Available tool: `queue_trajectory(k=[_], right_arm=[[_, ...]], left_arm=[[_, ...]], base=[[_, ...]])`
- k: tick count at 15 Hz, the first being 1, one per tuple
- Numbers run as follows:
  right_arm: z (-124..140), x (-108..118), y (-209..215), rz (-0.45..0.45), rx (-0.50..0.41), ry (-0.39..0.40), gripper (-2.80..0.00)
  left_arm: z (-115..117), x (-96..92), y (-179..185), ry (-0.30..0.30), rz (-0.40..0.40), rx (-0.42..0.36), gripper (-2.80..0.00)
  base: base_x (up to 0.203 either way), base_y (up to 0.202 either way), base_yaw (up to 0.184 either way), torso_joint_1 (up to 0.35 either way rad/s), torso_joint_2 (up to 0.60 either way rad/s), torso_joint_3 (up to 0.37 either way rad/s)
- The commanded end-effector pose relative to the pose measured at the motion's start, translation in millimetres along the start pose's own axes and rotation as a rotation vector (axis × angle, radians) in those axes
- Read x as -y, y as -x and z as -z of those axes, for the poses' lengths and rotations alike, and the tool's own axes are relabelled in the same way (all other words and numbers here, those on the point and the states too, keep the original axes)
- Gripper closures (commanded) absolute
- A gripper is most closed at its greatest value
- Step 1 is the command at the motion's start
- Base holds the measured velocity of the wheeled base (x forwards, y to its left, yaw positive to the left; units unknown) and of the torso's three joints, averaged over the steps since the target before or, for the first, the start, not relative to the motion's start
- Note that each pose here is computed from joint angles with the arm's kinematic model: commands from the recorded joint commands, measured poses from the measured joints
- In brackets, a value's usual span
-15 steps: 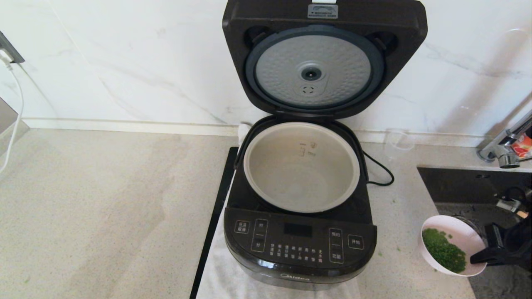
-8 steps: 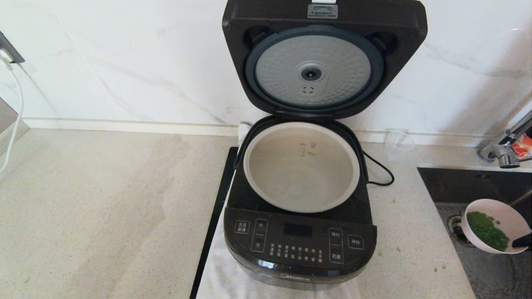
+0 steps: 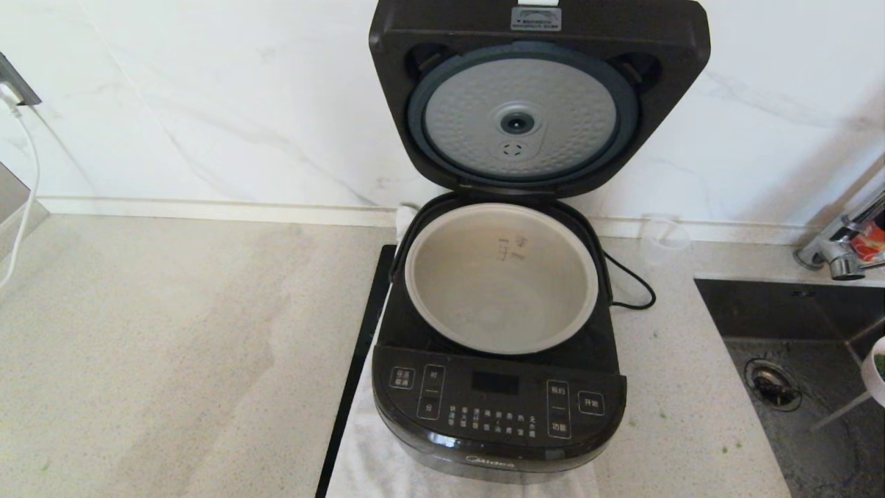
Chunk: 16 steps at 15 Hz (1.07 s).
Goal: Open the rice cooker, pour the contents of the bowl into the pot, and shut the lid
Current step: Fill a bowl with water from the tap
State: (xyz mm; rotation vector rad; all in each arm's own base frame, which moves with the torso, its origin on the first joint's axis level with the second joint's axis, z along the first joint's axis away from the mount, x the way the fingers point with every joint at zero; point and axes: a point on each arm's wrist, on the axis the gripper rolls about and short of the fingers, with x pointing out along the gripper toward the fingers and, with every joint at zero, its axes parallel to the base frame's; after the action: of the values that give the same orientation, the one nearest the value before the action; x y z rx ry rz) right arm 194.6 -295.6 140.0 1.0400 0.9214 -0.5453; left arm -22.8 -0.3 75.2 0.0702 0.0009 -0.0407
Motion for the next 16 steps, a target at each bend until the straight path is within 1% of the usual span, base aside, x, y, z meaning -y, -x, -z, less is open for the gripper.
queue_trajectory(k=[1,5,8,11,16], right_arm=[[-21,24,-8,-0.013,-0.013,-0.066,0.00],[-49,44,-12,-0.043,-0.033,-0.134,0.00],[-61,53,-18,-0.076,-0.070,-0.170,0.00],[-64,54,-22,-0.086,-0.059,-0.170,0.00],[-65,49,-25,-0.110,-0.053,-0.157,0.00]], left_arm=[[0,0.0,0,0.000,0.001,-0.001,0.00],[0,0.0,0,0.000,0.001,-0.001,0.00],[0,0.0,0,0.000,0.001,-0.002,0.00],[0,0.0,0,0.000,0.001,-0.002,0.00],[0,0.0,0,0.000,0.001,-0.002,0.00]], base=[[0.000,0.000,0.000,0.000,0.00,0.000],[0.000,0.000,0.000,0.000,0.00,0.000],[0.000,0.000,0.000,0.000,0.00,0.000],[0.000,0.000,0.000,0.000,0.00,0.000],[0.000,0.000,0.000,0.000,0.00,0.000]])
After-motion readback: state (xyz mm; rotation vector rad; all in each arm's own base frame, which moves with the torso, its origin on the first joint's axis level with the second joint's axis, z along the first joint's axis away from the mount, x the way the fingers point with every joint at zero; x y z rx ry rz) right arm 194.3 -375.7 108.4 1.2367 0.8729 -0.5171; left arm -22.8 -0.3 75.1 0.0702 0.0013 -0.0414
